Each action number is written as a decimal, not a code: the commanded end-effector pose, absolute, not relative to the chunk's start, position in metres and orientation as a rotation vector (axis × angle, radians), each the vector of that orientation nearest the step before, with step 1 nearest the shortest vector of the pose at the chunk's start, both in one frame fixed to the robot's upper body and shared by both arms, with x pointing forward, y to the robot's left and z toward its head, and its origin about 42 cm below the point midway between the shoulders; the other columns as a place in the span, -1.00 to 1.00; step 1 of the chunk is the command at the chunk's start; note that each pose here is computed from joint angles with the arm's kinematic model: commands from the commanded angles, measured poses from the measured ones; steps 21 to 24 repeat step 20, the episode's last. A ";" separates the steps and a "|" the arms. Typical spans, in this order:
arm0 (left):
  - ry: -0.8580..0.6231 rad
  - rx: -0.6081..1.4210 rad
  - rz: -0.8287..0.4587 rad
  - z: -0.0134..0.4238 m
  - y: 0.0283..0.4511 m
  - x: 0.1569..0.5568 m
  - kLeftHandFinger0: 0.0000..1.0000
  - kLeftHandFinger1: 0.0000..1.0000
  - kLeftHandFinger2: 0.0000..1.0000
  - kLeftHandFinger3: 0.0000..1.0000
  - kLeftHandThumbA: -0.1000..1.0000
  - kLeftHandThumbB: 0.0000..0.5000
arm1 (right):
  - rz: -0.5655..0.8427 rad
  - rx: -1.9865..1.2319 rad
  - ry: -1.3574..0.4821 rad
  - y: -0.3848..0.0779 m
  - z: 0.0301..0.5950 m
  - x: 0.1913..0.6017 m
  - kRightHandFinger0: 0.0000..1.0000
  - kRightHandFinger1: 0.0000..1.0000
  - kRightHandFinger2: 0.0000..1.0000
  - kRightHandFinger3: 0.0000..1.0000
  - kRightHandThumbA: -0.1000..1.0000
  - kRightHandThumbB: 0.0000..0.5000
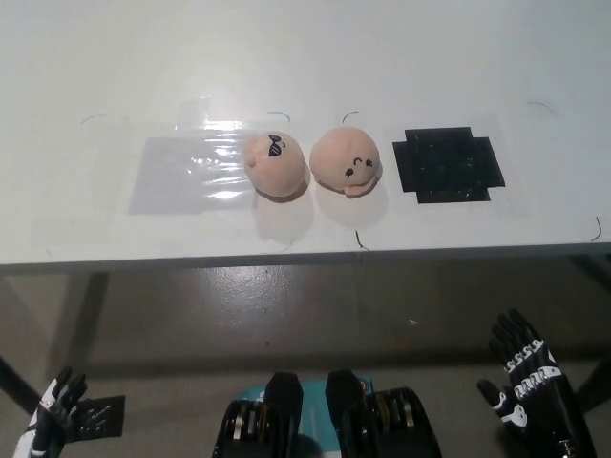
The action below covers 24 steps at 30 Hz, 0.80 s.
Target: Use both hands to push two dumpling toys together to the middle
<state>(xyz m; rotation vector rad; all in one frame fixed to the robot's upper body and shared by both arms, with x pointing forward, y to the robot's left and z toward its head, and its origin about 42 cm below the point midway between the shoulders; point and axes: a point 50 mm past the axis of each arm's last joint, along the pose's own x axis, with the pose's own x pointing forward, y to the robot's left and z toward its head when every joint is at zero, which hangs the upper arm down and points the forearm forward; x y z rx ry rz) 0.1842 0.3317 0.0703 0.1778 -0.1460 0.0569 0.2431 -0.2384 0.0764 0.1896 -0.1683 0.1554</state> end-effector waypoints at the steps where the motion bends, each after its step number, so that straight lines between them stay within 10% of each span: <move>1: -0.189 0.180 0.050 0.073 0.332 0.188 1.00 1.00 1.00 1.00 1.00 0.51 | 0.157 0.189 -0.226 -0.241 0.085 0.249 1.00 1.00 1.00 1.00 1.00 0.46; 7: -0.183 0.185 0.055 0.070 0.329 0.191 1.00 1.00 1.00 1.00 1.00 0.44 | 0.152 0.181 -0.225 -0.243 0.082 0.250 1.00 1.00 1.00 1.00 1.00 0.23; 24: -0.163 0.157 0.057 0.064 0.328 0.187 1.00 1.00 1.00 1.00 1.00 0.41 | 0.133 0.192 -0.223 -0.244 0.080 0.248 1.00 1.00 1.00 1.00 1.00 0.36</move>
